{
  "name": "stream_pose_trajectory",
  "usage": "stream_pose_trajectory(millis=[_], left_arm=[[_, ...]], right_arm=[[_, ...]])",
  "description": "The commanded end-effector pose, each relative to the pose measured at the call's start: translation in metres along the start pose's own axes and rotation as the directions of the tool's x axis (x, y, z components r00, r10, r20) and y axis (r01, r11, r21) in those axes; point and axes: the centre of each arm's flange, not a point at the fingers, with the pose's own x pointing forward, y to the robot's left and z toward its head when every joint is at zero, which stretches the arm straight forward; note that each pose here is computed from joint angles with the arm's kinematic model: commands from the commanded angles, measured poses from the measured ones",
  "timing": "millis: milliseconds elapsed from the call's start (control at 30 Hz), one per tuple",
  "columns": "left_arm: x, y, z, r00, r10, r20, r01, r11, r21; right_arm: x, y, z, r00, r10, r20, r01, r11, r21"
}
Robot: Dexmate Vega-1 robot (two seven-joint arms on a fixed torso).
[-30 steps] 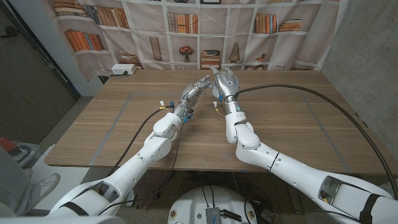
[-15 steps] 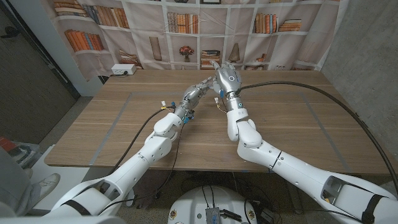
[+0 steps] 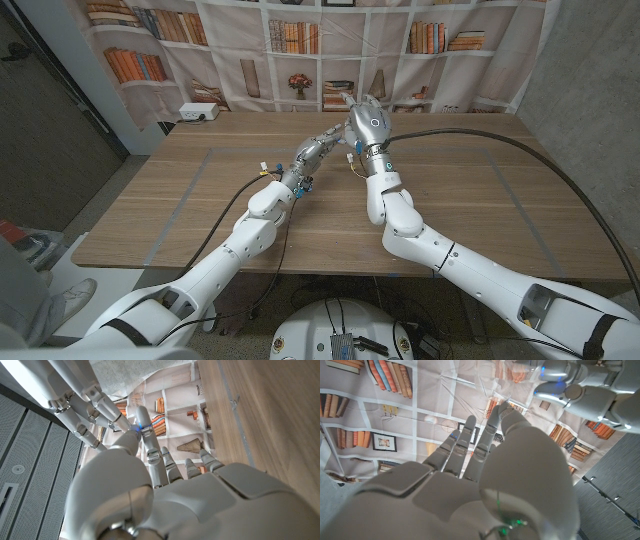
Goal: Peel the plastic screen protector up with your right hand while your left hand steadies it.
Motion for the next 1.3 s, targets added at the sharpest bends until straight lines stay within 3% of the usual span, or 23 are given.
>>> stream_pose_trajectory(millis=[33,700,1300], left_arm=[[-0.001,0.002,-0.001,1.0,0.015,0.002,-0.015,1.0,-0.006],[0.008,-0.002,-0.005,1.0,0.01,0.008,-0.01,1.0,-0.009],[0.011,-0.006,-0.004,1.0,0.016,0.004,-0.016,1.0,-0.002]], right_arm=[[0.0,-0.003,0.002,1.0,-0.002,0.003,0.002,1.0,0.011],[-0.007,-0.011,0.009,0.999,0.004,0.055,-0.008,0.997,0.073],[-0.013,-0.012,-0.001,0.998,0.032,0.062,-0.038,0.994,0.104]])
